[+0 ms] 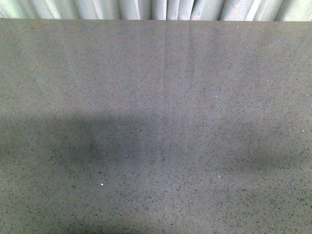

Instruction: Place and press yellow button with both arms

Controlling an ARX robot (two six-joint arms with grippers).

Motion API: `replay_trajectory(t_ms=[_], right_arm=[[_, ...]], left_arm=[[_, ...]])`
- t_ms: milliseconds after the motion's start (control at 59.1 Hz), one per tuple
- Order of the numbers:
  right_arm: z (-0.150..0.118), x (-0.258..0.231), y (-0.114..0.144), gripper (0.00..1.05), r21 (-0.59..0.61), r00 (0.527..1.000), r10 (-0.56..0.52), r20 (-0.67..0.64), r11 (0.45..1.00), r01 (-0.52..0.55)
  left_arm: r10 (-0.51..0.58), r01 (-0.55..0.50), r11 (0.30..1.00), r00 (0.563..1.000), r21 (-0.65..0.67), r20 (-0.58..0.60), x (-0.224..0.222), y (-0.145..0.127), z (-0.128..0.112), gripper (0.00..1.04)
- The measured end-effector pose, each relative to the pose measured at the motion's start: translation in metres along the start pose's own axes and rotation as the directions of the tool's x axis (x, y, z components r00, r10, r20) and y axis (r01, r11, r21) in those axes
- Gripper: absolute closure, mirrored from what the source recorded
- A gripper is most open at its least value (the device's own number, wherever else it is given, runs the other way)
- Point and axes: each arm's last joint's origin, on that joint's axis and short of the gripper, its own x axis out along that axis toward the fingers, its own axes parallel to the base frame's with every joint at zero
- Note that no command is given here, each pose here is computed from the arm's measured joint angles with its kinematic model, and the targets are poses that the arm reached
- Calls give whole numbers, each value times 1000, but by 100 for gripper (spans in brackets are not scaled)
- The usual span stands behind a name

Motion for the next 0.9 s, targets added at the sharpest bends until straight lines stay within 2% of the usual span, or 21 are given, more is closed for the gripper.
replay_trajectory(t_ms=[609,626,677,694,711,745,795,897], right_arm=[[0,0,0,9,0,1000,0,0,1000,0],[0,0,0,9,0,1000,0,0,1000,0],[0,0,0,9,0,1000,-1,0,1000,1],[0,0,0,9,0,1000,0,0,1000,0],[0,0,0,9,0,1000,0,0,1000,0],[0,0,0,9,0,1000,3,0,1000,-3],[0,0,0,9,0,1000,3,0,1000,-3],[0,0,0,9,0,1000,0,0,1000,0]], left_arm=[[0,0,1000,1000,0,-1,0,0,0,9],[-13,13,1000,1000,-7,-10,0,0,0,9],[-125,113,990,977,-79,-175,0,-1,0,9],[-153,128,985,961,-118,-231,1,0,2,9],[-204,155,972,926,-174,-319,3,-1,5,9],[-246,165,959,889,-232,-386,7,-1,10,9],[-239,129,954,873,-270,-426,24,5,23,9],[-121,17,968,906,-252,-405,52,27,40,9]])
